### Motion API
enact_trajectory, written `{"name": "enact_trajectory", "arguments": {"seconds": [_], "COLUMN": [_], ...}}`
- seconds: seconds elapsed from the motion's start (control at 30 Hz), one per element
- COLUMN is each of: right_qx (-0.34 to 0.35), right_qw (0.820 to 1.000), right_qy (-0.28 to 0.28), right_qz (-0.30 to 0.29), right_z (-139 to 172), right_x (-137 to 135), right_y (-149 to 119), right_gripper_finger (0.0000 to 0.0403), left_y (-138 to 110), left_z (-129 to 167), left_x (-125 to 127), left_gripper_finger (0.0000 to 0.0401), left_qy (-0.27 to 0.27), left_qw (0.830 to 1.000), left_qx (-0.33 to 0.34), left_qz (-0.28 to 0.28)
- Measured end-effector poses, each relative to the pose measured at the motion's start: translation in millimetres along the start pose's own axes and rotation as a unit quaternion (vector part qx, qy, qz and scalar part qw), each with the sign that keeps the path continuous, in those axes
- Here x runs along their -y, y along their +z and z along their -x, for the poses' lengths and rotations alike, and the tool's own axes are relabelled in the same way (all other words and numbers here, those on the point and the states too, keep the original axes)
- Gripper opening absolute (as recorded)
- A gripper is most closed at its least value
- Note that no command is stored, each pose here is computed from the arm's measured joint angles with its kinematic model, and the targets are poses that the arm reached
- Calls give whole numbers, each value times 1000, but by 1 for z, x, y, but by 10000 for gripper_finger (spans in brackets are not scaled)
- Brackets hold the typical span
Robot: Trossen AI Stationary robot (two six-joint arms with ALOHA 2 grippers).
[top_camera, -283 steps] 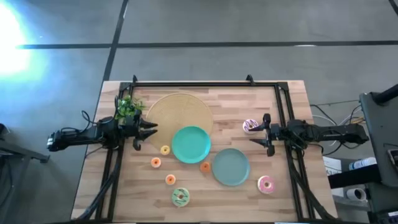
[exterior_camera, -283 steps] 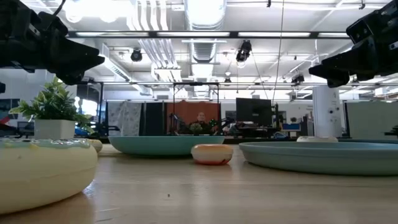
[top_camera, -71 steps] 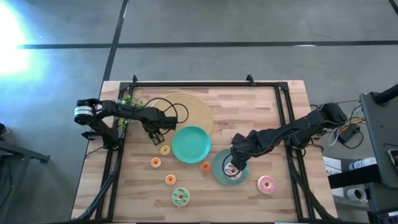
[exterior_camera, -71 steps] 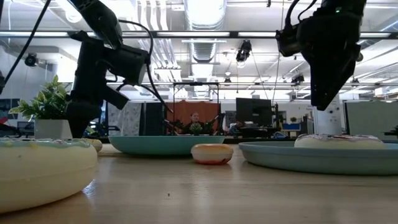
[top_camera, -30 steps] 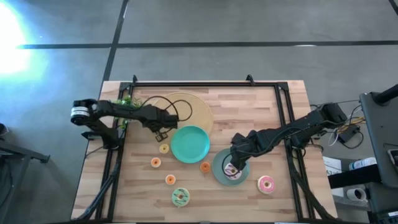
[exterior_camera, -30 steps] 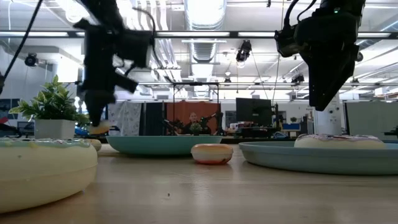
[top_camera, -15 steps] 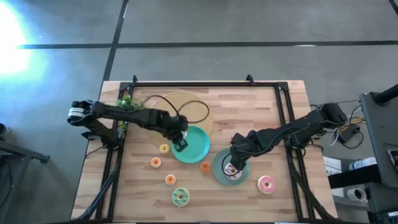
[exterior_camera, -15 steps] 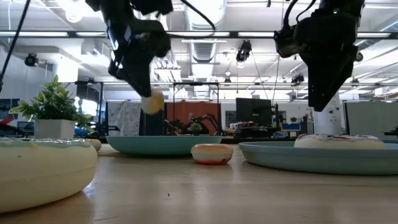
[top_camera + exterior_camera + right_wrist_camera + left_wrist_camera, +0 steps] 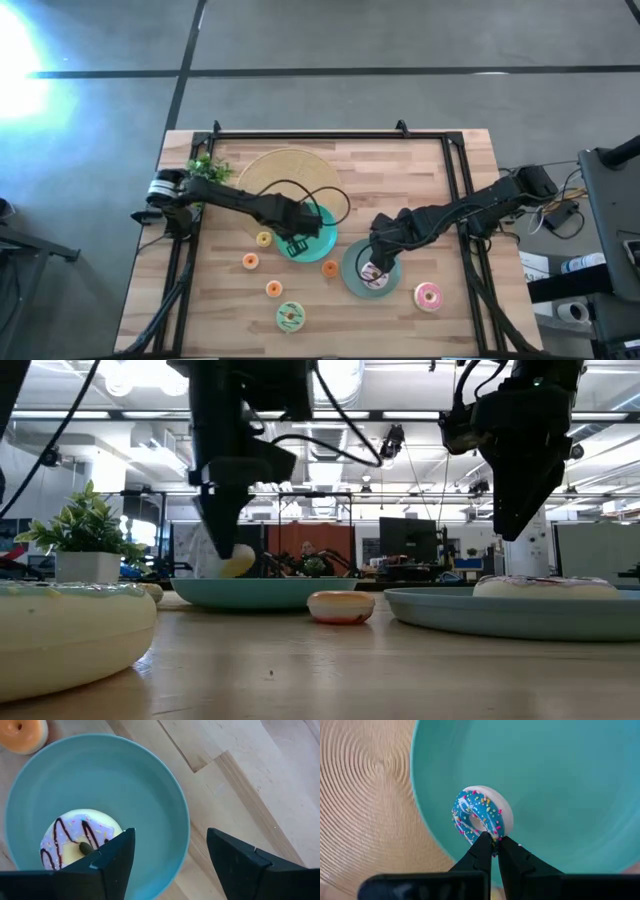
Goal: Pick & Place donuts
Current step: Put the small blue doughnut on the blue plate, then put the small yellow doughnut on the blue plate
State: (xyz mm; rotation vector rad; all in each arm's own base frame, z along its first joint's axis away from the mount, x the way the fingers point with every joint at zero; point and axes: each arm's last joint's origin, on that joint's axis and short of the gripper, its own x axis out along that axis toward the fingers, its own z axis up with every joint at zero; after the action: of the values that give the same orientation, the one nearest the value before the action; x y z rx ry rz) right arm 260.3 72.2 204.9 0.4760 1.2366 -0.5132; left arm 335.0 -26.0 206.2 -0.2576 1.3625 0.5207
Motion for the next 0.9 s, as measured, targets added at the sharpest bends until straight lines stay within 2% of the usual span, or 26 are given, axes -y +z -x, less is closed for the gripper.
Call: {"name": "enact_trajectory", "arguments": {"seconds": [0.23,0.4,0.63,0.9], "right_qx": [1,1,4,4], "right_qw": [1000,1000,1000,1000], "right_qy": [1,1,-1,-1], "right_qz": [2,0,7,12], "right_z": [0,0,0,0], "right_x": [0,0,0,0], "right_y": [0,0,0,0], "right_gripper_finger": [235,235,235,235], "left_y": [9,4,3,2], "left_z": [-14,-18,-13,4], "left_x": [14,14,14,14], "left_gripper_finger": [4,39,92,99], "left_qy": [9,24,23,14], "left_qw": [999,997,997,997], "left_qx": [-22,-41,-40,-54], "left_qz": [-46,-54,-55,-58]}}
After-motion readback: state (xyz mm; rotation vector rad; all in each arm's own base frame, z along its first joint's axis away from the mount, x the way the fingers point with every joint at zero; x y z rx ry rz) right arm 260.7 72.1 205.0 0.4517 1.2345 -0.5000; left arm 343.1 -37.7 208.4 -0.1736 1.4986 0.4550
